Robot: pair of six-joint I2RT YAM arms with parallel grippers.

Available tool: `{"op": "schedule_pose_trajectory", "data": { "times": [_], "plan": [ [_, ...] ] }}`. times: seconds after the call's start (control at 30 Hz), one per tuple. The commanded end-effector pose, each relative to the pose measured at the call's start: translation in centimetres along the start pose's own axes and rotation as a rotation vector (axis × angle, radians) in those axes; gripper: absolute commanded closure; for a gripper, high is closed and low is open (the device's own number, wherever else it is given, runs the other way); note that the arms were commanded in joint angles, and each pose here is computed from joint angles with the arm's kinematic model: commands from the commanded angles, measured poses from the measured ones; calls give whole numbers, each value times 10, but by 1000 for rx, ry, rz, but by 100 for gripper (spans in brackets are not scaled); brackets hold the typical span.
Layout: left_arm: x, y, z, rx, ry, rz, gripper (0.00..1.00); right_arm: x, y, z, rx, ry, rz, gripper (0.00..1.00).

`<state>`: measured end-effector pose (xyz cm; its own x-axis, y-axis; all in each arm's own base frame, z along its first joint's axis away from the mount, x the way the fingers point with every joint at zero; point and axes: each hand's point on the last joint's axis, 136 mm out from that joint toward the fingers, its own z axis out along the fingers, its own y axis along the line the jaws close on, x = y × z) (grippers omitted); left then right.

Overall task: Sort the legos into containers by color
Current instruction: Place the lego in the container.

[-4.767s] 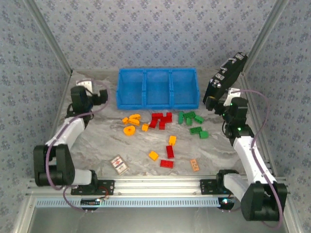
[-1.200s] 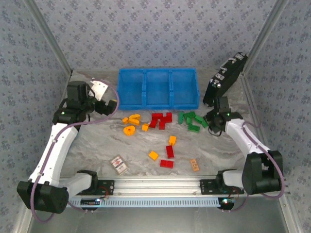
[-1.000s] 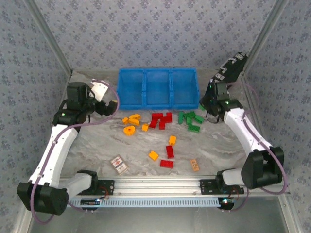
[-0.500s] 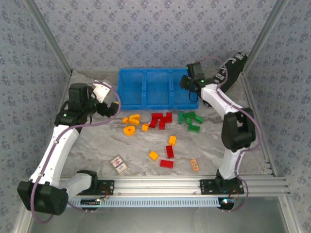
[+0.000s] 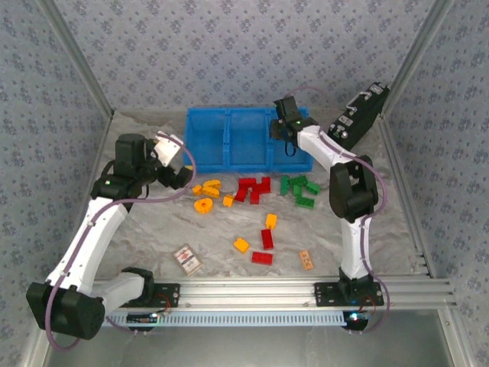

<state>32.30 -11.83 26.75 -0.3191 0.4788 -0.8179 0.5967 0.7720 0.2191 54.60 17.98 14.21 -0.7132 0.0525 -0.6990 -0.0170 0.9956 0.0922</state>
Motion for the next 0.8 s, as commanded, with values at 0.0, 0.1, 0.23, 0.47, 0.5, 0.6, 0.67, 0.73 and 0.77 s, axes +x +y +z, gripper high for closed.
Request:
{"op": "schedule_pose_trajectory", "data": {
  "times": [0.0, 0.1, 0.23, 0.47, 0.5, 0.6, 0.67, 0.73, 0.77],
  "plan": [
    [-2, -5, -1, 17, -8, 30, 0, -15, 3, -25, -39, -45, -58, 50],
    [-2, -7, 1, 22, -8, 34, 0, -16, 3, -52, -89, -76, -117, 47],
    [1, -8, 4, 23, -1, 40, 0, -8, -7, -89, -189, -87, -217, 43],
    [0, -14, 9, 53, 6, 36, 0, 53, -7, -156, -465, 29, -439, 25],
    [0, -14, 10, 57, 6, 36, 0, 65, -7, -163, -496, 54, -468, 24],
    [0, -16, 13, 64, 9, 37, 0, 95, -16, -175, -503, 60, -585, 22],
    [0, -17, 14, 73, 12, 36, 0, 124, -15, -185, -568, 31, -726, 17],
    [-1, -20, 15, 93, 27, 15, 0, 131, -21, -192, -540, -45, -802, 10],
    [-1, -23, 15, 109, 39, 16, 0, 134, -23, -196, -543, -67, -821, 8]
  ]
}}
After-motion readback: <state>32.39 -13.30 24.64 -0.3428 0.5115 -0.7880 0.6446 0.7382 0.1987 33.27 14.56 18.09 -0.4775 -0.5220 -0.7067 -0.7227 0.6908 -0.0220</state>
